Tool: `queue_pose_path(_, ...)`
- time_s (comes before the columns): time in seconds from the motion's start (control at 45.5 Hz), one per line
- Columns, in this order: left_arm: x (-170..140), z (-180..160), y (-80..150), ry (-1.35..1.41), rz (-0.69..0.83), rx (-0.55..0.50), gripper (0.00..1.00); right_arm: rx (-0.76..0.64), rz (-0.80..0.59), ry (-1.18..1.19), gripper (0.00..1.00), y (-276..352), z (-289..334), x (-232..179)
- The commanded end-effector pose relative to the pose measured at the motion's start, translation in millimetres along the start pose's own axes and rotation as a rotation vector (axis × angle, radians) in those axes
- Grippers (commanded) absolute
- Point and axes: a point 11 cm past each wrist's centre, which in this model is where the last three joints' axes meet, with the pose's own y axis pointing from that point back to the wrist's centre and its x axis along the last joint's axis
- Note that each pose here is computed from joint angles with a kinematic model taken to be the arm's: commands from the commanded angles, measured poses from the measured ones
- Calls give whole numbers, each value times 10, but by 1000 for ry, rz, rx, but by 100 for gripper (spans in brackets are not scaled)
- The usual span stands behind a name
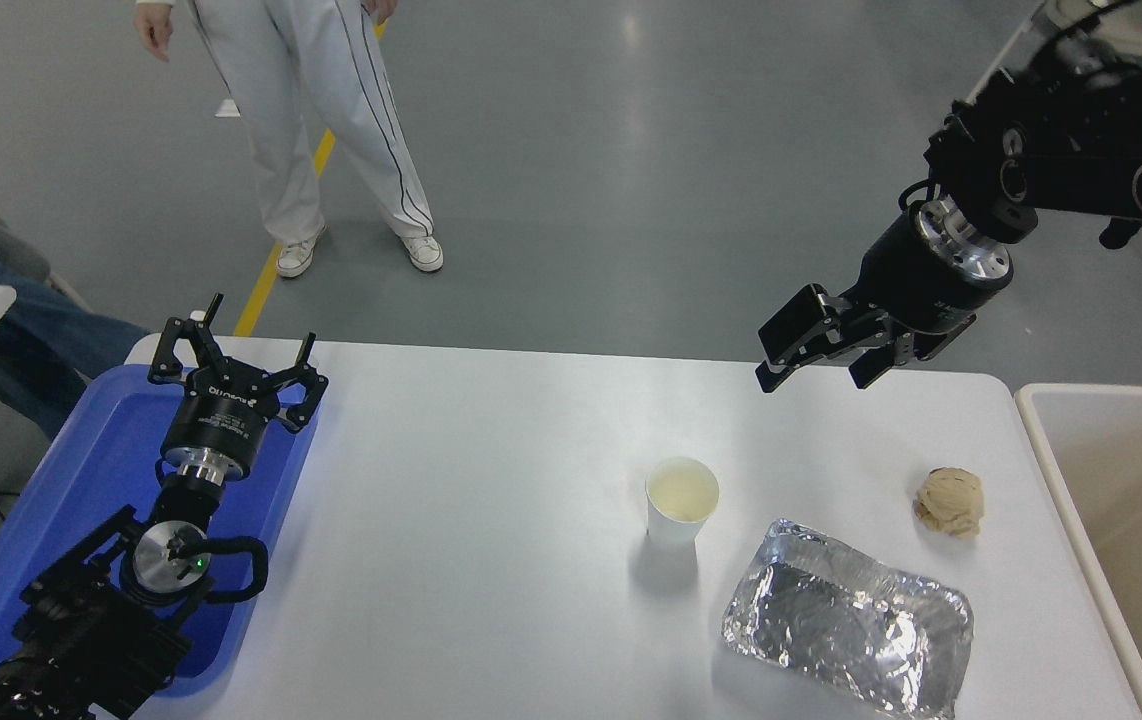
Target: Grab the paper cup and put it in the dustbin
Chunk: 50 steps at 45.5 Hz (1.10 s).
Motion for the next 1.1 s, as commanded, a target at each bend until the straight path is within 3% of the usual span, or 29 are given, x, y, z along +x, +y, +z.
queue_pose_path(0.0, 2, 0, 0, -1, 2, 0, 100, -116, 47, 96, 100, 305, -237, 145)
queue_pose_path(0.44, 2, 0, 0, -1, 2, 0, 100, -134, 158, -95, 100, 720, 119, 155)
queue_pose_path(0.637, 0, 0, 0, 0, 0, 0, 100, -137, 98, -113, 100, 604, 165, -3)
queue_pose_path(0.747, -4, -1, -2, 1, -1, 0, 100, -216, 25, -50, 100, 532, 242, -120)
queue_pose_path(1.077, 2, 0, 0, -1, 2, 0, 100, -214, 38, 5, 100, 585, 72, -86)
